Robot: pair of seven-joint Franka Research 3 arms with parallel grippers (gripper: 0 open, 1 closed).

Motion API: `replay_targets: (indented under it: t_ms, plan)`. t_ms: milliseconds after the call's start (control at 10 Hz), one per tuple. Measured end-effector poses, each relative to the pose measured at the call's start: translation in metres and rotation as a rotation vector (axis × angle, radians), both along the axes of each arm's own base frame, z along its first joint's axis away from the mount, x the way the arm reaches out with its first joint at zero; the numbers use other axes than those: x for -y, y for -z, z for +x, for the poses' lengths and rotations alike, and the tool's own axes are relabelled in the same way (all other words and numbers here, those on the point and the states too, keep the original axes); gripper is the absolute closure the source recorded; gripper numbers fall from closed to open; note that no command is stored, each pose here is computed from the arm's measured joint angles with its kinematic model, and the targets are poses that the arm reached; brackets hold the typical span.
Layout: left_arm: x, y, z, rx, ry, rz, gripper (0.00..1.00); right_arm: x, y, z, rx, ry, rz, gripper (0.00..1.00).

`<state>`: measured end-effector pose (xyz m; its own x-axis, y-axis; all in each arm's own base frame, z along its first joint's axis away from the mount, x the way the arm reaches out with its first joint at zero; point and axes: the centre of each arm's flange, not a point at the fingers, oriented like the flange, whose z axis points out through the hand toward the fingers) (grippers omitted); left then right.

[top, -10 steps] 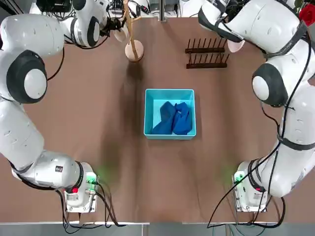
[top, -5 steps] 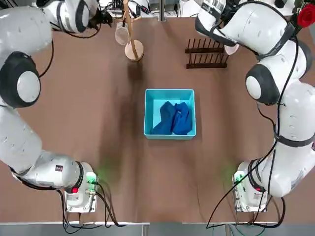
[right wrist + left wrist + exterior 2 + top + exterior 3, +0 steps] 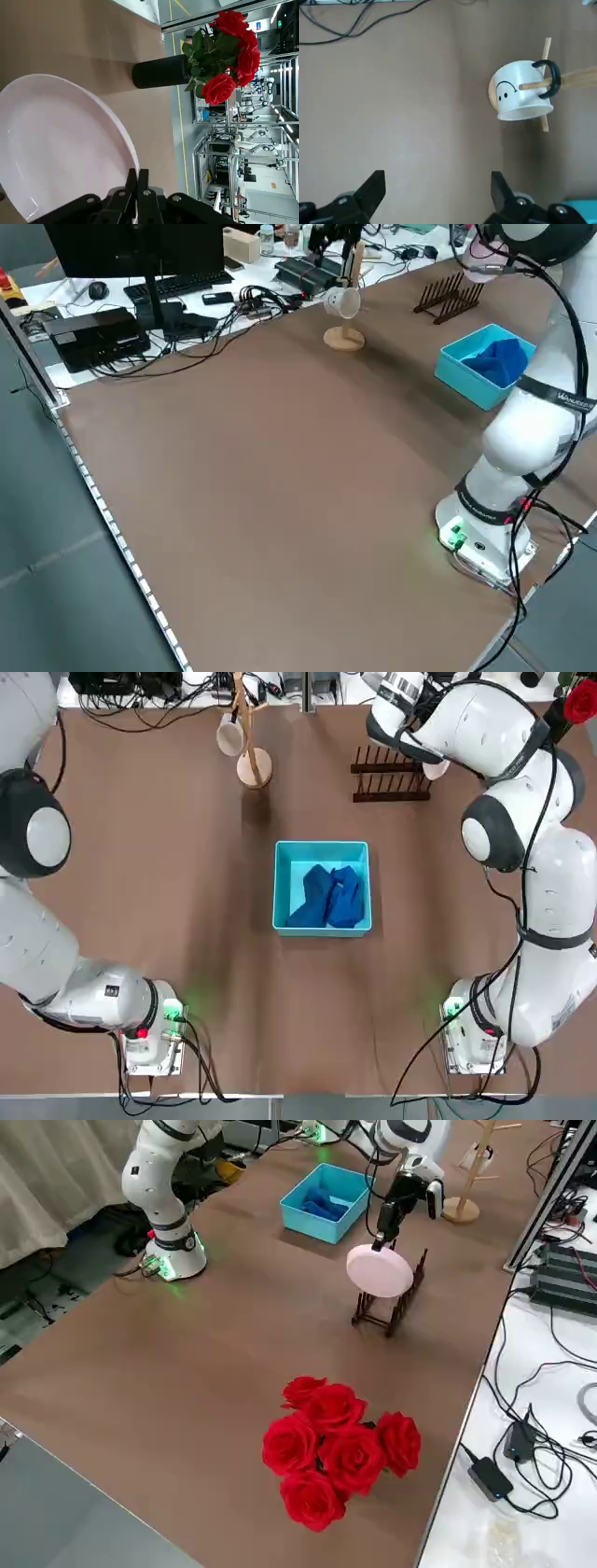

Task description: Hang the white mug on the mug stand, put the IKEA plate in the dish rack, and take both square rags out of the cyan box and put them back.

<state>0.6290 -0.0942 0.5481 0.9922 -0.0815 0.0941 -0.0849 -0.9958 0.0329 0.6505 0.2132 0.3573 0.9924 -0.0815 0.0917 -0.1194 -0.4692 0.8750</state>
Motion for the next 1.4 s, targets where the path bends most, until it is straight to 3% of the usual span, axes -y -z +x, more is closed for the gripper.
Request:
replay_targets:
  t_ms: [200,600,800,1400]
  plan:
    - [-0.002,-0.040,-0.012,-0.057,0.013,0.009,0.00,-0.007,0.007,-0.002,0.003,-0.005,-0.006,0.97]
    - [-0.014,-0.091,-0.051,-0.092,0.057,0.022,0.00,-0.007,0.023,0.000,0.001,-0.005,-0.015,0.97]
    - [-0.011,-0.087,-0.050,-0.099,0.060,0.023,0.00,-0.008,0.037,0.000,0.004,-0.001,-0.023,0.97]
    - [-0.012,-0.089,-0.040,-0.028,0.058,0.015,0.00,-0.010,0.066,0.002,0.018,0.000,-0.032,0.97]
